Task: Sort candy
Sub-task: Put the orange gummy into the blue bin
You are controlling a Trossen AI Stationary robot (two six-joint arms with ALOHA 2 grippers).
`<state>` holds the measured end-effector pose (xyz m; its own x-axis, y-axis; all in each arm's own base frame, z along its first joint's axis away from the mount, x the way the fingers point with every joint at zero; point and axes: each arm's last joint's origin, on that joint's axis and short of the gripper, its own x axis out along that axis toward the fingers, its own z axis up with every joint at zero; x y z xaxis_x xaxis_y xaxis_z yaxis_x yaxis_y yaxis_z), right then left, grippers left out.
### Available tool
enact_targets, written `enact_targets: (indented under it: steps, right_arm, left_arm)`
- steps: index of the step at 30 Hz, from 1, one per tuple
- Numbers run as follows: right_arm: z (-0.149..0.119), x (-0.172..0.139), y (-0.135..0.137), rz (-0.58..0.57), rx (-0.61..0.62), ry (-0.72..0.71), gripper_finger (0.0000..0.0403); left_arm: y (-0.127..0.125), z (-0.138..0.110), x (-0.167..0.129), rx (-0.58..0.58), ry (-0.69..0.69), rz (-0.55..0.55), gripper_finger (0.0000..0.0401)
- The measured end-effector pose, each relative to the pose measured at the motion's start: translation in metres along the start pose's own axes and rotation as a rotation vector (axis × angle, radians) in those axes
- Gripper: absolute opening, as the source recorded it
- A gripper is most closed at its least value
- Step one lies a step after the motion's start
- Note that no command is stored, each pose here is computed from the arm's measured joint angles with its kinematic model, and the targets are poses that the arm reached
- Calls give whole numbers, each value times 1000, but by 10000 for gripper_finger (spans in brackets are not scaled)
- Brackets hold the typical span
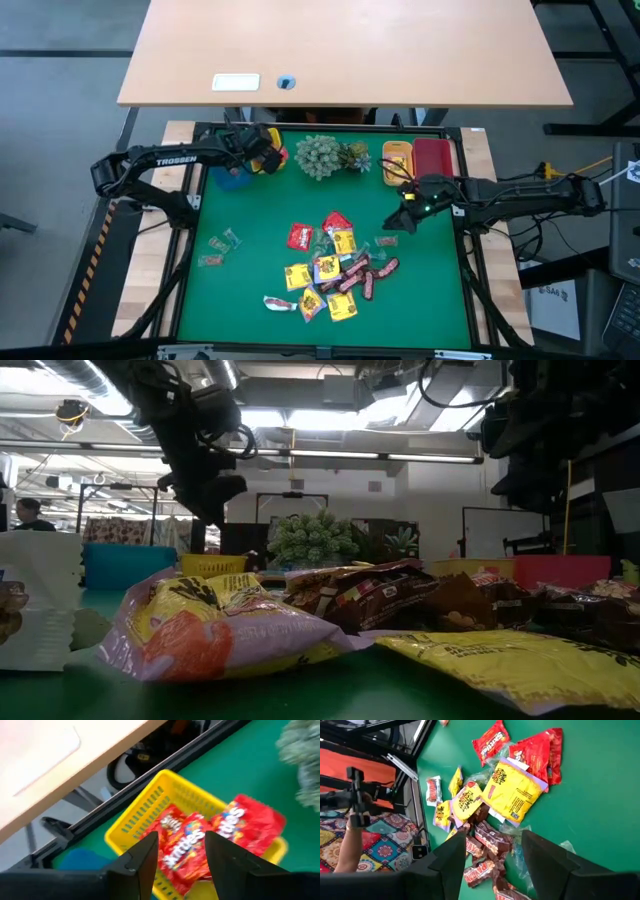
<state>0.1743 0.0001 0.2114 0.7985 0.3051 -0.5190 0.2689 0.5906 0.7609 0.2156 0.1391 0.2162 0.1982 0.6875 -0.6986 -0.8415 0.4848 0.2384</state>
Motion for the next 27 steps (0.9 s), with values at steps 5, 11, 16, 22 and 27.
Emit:
enact_targets:
  steps: [5, 11, 16, 22, 27]
  right_arm:
    - [-12, 5, 1, -71, 26, 33, 192]
    - [-36, 16, 5, -200, -15, 79, 192]
    - [-53, 26, 1, -369, -61, 71, 192]
    - [-61, 36, -7, -498, -61, 76, 192]
    - [-63, 44, -13, -553, -69, 88, 192]
  left_arm:
    - [-8, 0, -3, 5, -5, -106, 150]
    - [-19, -2, -9, 34, -5, -171, 150]
    - [-27, -4, -14, 61, -14, -199, 150]
    - [-35, -7, -19, 87, -23, -225, 150]
    - [-40, -9, -23, 105, -27, -242, 150]
